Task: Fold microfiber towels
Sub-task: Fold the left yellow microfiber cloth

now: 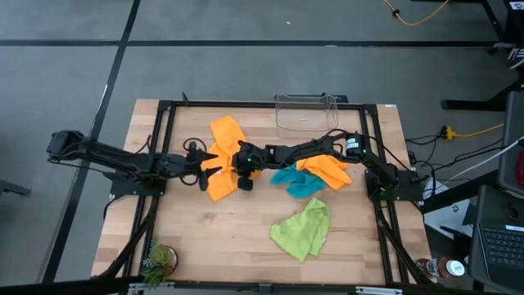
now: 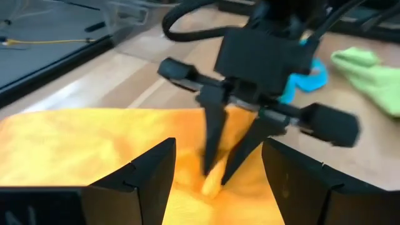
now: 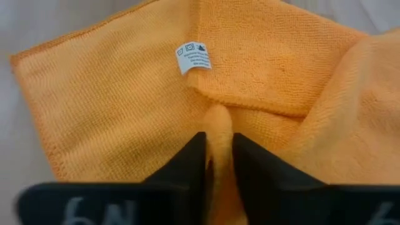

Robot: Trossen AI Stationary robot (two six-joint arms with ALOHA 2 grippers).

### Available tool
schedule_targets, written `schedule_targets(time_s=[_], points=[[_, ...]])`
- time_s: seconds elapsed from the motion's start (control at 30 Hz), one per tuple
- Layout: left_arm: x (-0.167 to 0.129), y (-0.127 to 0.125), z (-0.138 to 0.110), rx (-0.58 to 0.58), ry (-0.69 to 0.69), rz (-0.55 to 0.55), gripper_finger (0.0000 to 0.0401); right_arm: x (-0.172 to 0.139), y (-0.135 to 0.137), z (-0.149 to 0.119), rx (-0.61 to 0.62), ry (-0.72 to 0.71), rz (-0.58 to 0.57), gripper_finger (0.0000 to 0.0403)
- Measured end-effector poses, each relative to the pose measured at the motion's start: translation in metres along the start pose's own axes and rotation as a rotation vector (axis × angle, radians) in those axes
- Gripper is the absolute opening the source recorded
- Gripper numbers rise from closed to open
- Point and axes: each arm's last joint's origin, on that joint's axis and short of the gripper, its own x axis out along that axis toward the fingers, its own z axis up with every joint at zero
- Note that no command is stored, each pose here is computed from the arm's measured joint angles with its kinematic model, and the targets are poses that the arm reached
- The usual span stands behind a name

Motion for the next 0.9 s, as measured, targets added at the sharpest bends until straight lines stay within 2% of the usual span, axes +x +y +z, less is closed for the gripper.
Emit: schedule_targets(time_s=[0.07,0.13,0.37,0.57,0.83,0.9], points=[[0.003,-0.001,-0.003,0.011,0.02,0.009,0.0231,0.0,0.0,0.0,0.0,0.0,0.0,0.003],[0.006,-0.002,-0.005,0.019,0.035,0.013,0.0231,0.0,0.0,0.0,-0.003,0.0,0.0,0.001],[0.015,-0.007,-0.002,0.054,0.079,0.028,0.0231,-0.011,0.0,0.011,-0.001,-0.022,-0.002,0.0005],[0.018,-0.01,0.006,0.07,0.121,0.044,0.0231,-0.052,0.001,0.038,-0.003,0.006,0.002,0.0004],[0.018,-0.011,0.007,0.058,0.117,0.044,0.0231,-0.104,0.022,0.054,-0.024,0.122,0.036,0.0002],[0.018,-0.011,0.007,0.041,0.117,0.045,0.0231,-0.113,0.027,0.058,-0.018,0.123,0.01,0.0002]])
